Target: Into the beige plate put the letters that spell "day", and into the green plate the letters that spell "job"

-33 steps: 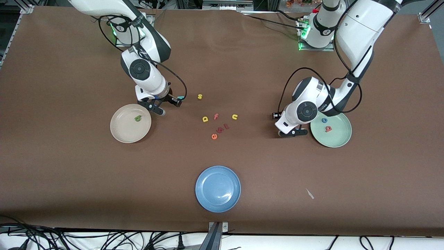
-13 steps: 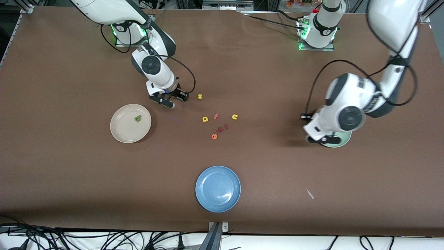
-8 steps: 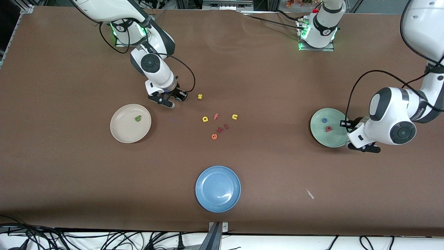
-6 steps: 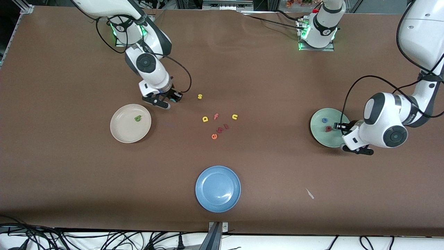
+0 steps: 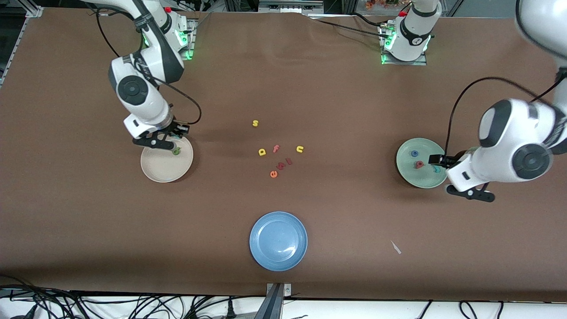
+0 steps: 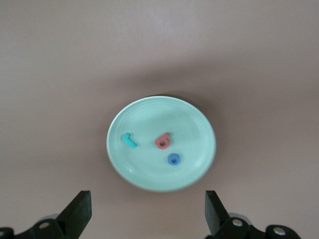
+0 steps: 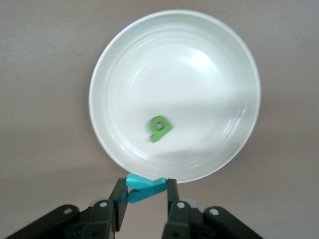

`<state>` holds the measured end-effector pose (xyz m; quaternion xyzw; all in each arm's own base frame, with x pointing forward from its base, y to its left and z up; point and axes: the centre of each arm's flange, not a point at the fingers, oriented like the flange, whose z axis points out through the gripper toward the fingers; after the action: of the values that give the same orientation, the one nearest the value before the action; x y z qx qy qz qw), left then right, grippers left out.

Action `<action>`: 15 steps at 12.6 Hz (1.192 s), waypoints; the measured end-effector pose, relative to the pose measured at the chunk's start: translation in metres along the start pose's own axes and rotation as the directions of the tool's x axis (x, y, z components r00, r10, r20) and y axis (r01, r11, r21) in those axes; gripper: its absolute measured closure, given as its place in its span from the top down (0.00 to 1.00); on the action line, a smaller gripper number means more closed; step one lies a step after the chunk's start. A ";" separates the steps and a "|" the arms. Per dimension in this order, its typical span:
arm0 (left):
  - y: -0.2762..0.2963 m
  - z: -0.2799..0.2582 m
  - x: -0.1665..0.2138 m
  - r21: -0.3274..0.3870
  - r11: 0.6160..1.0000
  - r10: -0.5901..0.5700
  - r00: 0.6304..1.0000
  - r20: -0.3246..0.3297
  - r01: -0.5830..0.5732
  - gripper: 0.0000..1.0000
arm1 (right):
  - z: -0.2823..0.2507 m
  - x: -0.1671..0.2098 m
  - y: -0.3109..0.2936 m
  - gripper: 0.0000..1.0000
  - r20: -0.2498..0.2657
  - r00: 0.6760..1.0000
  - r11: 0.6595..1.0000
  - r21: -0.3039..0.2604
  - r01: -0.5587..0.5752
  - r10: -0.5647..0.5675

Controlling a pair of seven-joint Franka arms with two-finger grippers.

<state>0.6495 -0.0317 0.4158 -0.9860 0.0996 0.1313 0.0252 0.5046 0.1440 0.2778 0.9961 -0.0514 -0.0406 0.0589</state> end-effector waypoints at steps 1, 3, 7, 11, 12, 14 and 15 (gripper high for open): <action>0.005 -0.044 -0.009 -0.021 1.000 -0.004 0.999 -0.034 0.004 1.00 | 0.000 0.002 0.003 0.36 0.002 1.000 1.000 -0.001 0.005 -0.005; 0.002 -0.100 -0.022 -0.072 0.997 -0.025 0.994 -0.107 0.017 1.00 | 0.003 0.002 0.002 0.42 0.011 1.000 1.000 0.007 0.001 -0.001; -0.001 -0.135 -0.028 -0.083 0.996 -0.031 0.984 -0.177 0.017 1.00 | 0.002 0.001 0.001 0.73 0.018 1.000 1.000 0.019 -0.010 0.010; -0.002 -0.138 -0.028 -0.079 0.997 -0.006 0.983 -0.186 -0.009 1.00 | 0.006 -0.010 -0.028 0.73 0.026 0.995 0.994 0.034 -0.100 0.099; -0.004 -0.138 -0.029 -0.079 0.997 -0.009 0.982 -0.187 -0.006 1.00 | 0.008 -0.020 -0.054 0.73 0.023 0.990 0.989 0.051 -0.142 0.141; -0.012 -0.140 -0.030 -0.080 0.997 -0.022 0.981 -0.191 0.006 1.00 | 0.012 -0.042 -0.101 0.73 0.026 0.976 0.972 0.093 -0.216 0.215; -0.016 -0.140 -0.031 -0.081 0.997 -0.028 0.981 -0.192 0.012 1.00 | 0.013 -0.051 -0.117 0.73 0.029 0.971 0.965 0.109 -0.237 0.235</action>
<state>0.6593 -0.0212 0.5594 -0.9953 0.0862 0.0389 -0.0227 0.4647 0.2637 0.2542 0.9843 -0.1724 -0.0383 0.0072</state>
